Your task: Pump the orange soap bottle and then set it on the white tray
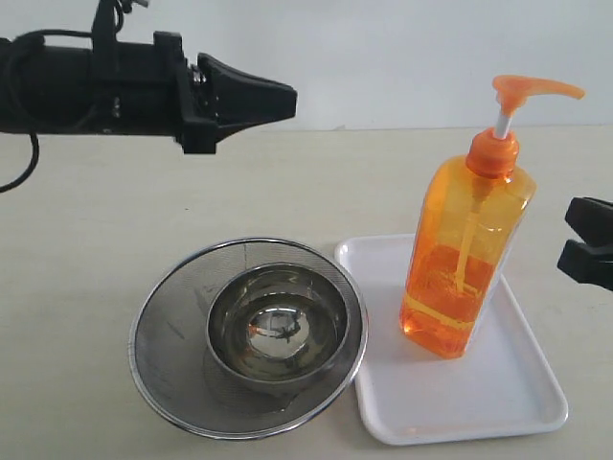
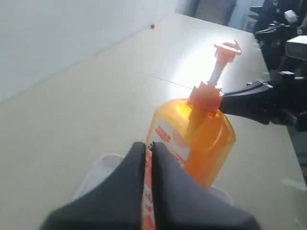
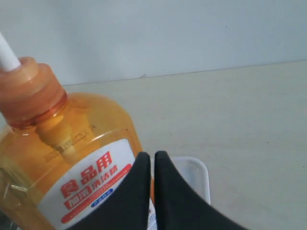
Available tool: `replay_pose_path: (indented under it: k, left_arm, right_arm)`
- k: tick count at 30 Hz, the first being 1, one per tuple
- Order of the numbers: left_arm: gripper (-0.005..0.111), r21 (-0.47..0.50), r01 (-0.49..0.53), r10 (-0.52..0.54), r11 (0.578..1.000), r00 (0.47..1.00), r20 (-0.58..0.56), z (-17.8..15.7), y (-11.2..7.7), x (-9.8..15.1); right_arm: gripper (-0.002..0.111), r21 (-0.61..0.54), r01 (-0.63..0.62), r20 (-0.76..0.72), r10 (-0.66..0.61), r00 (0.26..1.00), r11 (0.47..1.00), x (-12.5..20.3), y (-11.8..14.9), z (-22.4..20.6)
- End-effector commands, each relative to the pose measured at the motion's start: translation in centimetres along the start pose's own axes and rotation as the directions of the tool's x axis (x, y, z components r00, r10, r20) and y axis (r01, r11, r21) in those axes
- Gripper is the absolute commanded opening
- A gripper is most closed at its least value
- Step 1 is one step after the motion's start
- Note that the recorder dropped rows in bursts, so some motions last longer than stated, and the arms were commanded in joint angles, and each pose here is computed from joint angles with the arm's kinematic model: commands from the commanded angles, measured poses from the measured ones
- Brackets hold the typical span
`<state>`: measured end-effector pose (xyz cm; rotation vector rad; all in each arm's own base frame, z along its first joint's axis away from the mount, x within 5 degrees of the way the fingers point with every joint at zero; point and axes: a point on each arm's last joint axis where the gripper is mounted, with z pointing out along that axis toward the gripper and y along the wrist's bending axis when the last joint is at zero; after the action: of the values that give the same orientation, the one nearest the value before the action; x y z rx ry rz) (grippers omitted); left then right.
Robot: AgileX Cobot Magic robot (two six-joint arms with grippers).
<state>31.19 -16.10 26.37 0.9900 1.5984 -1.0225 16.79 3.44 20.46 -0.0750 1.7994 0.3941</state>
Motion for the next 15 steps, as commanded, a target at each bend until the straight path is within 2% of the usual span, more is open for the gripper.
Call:
replay_pose_path:
  k: [1,3,7,11,15]
  left_arm:
    - [0.005,0.124,0.003,-0.007,0.992,0.999,0.035,1.3,-0.1,1.5]
    - [0.005,0.164,-0.005,0.000,0.986,0.999,0.033,2.4,-0.2,2.0]
    - [0.005,0.185,0.002,0.000,0.983,1.000,-0.011,4.8,-0.3,3.0]
    - [0.005,0.168,0.019,-0.003,0.986,0.996,-0.093,6.7,0.1,4.1]
    - [0.005,0.179,0.047,-0.027,0.983,0.993,-0.117,7.4,0.3,4.9]
  right_arm:
    - [0.000,0.004,0.026,0.001,-0.026,1.000,1.000,-0.4,0.0,0.3]
    - [0.000,0.020,0.005,-0.026,-0.005,1.000,1.000,-0.4,-0.2,0.7]
    - [0.000,0.055,-0.063,-0.098,0.068,0.993,0.996,-0.1,-0.7,1.8]
    - [0.000,0.019,-0.133,-0.145,0.134,0.980,0.991,0.0,-0.5,3.1]
    - [0.000,-0.028,-0.159,-0.152,0.153,0.976,0.987,-0.1,-0.1,3.2]
